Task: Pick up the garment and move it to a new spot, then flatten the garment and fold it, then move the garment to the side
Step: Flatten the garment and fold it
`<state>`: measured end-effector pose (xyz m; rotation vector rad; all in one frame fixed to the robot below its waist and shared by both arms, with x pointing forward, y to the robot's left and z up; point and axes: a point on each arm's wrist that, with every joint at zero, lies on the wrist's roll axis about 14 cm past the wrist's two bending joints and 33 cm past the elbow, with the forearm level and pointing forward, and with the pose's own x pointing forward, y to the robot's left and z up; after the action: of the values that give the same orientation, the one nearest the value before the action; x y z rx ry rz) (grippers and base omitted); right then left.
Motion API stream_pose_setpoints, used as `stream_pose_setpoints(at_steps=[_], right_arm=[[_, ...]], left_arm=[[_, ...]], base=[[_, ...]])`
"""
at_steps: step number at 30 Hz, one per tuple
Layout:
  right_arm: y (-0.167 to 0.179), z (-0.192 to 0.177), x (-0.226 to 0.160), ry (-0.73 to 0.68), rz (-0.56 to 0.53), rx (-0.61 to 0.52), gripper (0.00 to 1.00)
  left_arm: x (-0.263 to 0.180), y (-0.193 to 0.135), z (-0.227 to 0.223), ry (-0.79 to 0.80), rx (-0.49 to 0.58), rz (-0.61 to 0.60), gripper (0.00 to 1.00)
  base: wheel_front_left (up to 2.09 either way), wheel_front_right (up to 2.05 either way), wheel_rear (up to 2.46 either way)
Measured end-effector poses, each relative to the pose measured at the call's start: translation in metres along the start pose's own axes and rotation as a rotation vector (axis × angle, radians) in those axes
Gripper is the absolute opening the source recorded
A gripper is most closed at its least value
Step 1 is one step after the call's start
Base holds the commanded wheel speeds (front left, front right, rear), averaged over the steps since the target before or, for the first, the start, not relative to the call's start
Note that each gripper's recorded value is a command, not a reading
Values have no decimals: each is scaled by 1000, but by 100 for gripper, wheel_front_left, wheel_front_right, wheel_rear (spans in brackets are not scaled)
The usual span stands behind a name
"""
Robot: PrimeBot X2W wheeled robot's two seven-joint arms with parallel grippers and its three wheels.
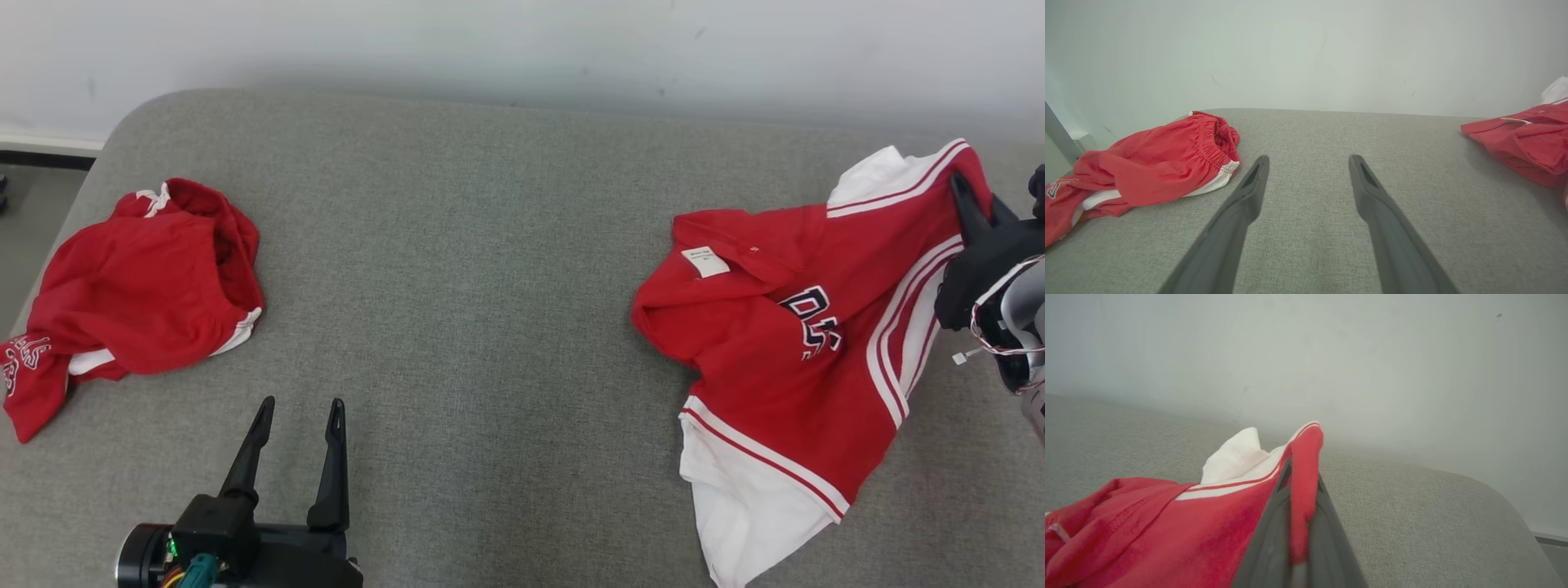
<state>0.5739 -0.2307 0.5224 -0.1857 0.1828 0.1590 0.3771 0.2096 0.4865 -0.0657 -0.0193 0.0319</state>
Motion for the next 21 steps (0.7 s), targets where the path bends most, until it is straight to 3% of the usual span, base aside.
stream_pose_setpoints(at_steps=[7, 14, 21], right_arm=[[-1, 3, -1, -13, -7, -55, 100], [11, 36, -21, -141, 25, 2, 100], [44, 17, -60, -178, 107, 65, 100]], left_arm=[[-1, 4, 1, -3, 1, 20, 100], [-4, 0, 9, -28, 0, 9, 100], [-9, -5, 14, -45, 1, -11, 100]], base=[[0, 0, 0], [0, 0, 0], [0, 0, 0]])
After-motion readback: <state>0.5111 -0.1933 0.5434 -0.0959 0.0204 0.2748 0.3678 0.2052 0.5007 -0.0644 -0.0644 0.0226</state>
